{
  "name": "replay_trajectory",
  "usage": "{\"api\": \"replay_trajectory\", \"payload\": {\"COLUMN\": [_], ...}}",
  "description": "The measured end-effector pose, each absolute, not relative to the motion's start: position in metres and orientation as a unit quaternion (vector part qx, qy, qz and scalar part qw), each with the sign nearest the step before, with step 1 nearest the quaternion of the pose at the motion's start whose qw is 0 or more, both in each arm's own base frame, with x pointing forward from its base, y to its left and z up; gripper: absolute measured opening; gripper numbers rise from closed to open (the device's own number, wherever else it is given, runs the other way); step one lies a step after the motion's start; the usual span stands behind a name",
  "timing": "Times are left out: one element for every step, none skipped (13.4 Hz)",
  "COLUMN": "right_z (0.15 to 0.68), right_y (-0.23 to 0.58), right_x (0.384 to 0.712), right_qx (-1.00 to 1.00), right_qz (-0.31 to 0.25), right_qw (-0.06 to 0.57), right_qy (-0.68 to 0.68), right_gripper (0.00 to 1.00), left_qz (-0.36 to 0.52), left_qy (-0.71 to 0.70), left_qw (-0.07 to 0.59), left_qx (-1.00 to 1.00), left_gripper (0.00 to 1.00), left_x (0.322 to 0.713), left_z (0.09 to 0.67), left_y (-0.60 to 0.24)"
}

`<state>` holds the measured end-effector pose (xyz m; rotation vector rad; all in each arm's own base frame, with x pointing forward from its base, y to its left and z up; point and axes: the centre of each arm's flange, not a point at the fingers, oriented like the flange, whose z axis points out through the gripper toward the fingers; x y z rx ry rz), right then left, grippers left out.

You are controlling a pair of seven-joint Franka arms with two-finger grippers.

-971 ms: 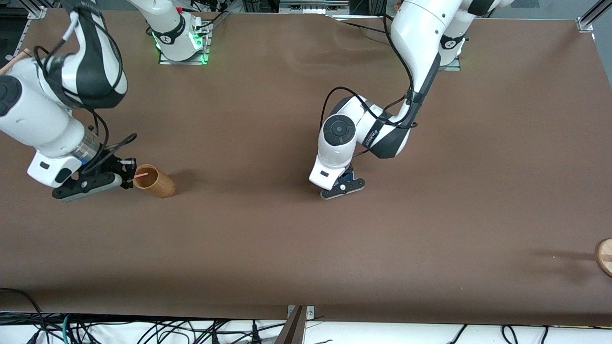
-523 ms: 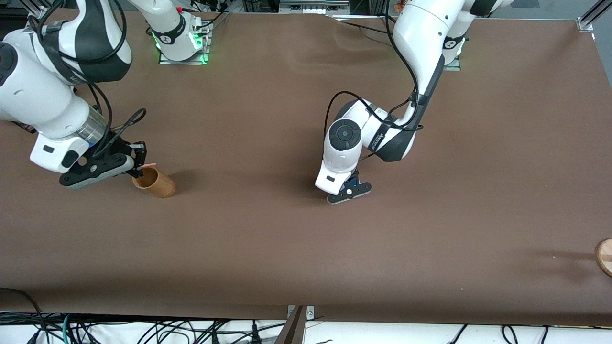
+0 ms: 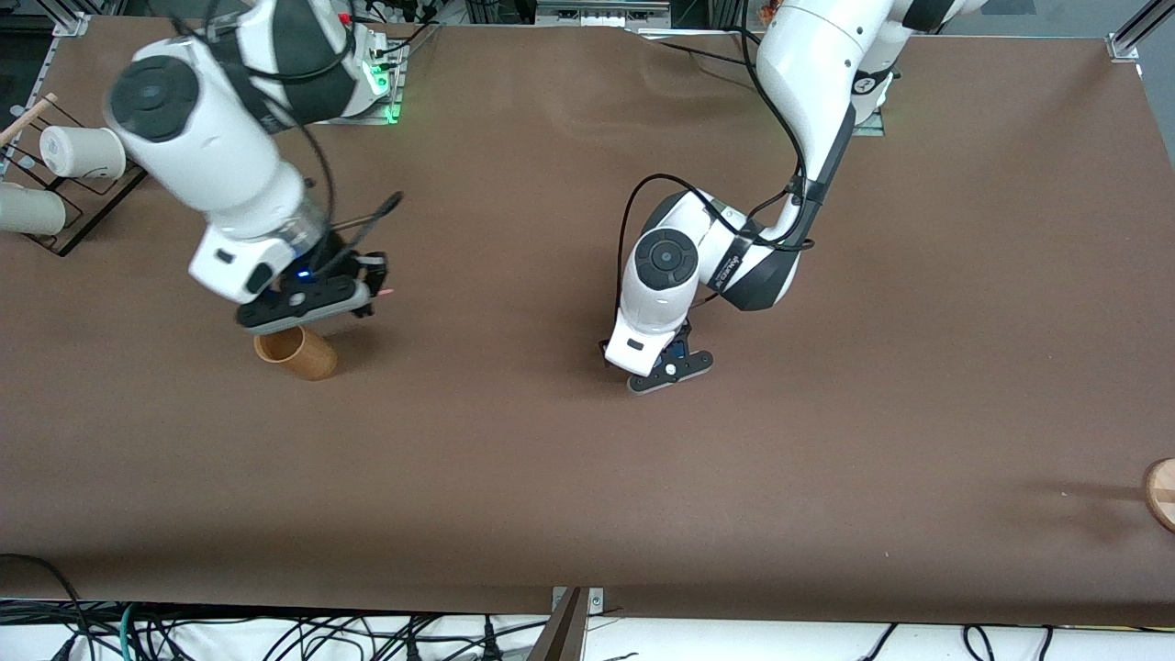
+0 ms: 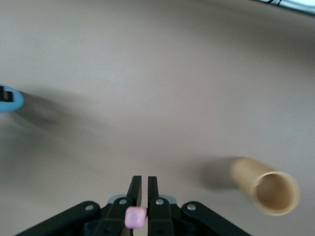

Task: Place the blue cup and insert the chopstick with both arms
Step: 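Carry the cup mid-table with the left gripper while the right gripper lifts the chopstick, then release the cup and withdraw the left gripper while the right gripper carries the chopstick over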

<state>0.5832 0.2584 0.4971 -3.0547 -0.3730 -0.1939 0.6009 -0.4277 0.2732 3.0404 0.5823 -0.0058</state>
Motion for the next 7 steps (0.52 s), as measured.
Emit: {"api": "replay_trajectory", "payload": {"right_z": [0.494, 0.491, 0.488, 0.486, 0.484, 0.483, 0.484], "right_y": [0.273, 0.283, 0.289, 0.293, 0.300, 0.311, 0.328], "right_x": [0.579, 0.576, 0.576, 0.575, 0.574, 0.572, 0.570], "right_qx": [-0.992, -0.992, -0.993, -0.993, -0.994, -0.995, -0.995], "right_qz": [-0.064, -0.065, -0.066, -0.067, -0.067, -0.067, -0.069], "right_qw": [0.032, 0.035, 0.038, 0.040, 0.043, 0.048, 0.055], "right_qy": [-0.108, -0.099, -0.091, -0.085, -0.075, -0.061, -0.048], "right_gripper": [0.08, 0.08, 0.08, 0.08, 0.08, 0.08, 0.08], "left_qz": [-0.010, -0.019, -0.025, -0.027, -0.027, -0.026, -0.023], "left_qy": [0.182, 0.167, 0.144, 0.114, 0.081, 0.049, 0.022], "left_qw": [0.020, 0.017, 0.013, 0.009, 0.007, 0.007, 0.011], "left_qx": [0.983, 0.986, 0.989, 0.993, 0.996, 0.998, 0.999], "left_gripper": [0.99, 1.00, 1.00, 1.00, 1.00, 1.00, 1.00], "left_x": [0.603, 0.605, 0.610, 0.616, 0.624, 0.634, 0.645], "left_z": [0.286, 0.306, 0.330, 0.359, 0.389, 0.416, 0.438], "left_y": [-0.424, -0.417, -0.403, -0.382, -0.353, -0.317, -0.277]}}
